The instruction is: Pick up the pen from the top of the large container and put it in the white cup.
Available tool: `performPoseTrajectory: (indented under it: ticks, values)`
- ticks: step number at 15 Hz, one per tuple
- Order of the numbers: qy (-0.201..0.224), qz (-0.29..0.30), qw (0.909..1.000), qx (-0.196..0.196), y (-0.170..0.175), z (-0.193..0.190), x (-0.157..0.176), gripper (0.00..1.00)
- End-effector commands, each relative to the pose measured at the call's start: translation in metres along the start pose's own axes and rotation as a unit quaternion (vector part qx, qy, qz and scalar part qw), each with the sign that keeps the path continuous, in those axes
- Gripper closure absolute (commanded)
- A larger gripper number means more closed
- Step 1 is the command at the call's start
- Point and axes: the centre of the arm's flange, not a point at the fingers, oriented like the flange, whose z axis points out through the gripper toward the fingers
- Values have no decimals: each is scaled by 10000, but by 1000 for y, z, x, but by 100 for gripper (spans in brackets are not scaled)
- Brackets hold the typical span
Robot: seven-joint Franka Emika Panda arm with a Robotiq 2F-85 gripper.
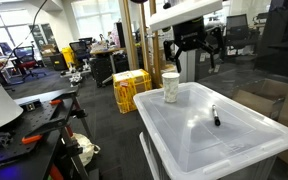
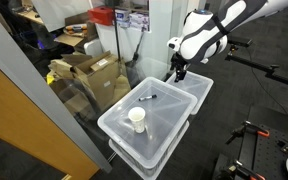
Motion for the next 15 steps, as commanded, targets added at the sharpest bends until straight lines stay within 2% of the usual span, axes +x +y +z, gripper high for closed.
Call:
performPoseTrajectory:
  ticks: [1,10,15]
  values:
    - [204,56,9998,-66,22,27,11,0]
    - [135,-30,9999,-98,34,76,33,0]
    - [146,48,9999,8,40,105,42,0]
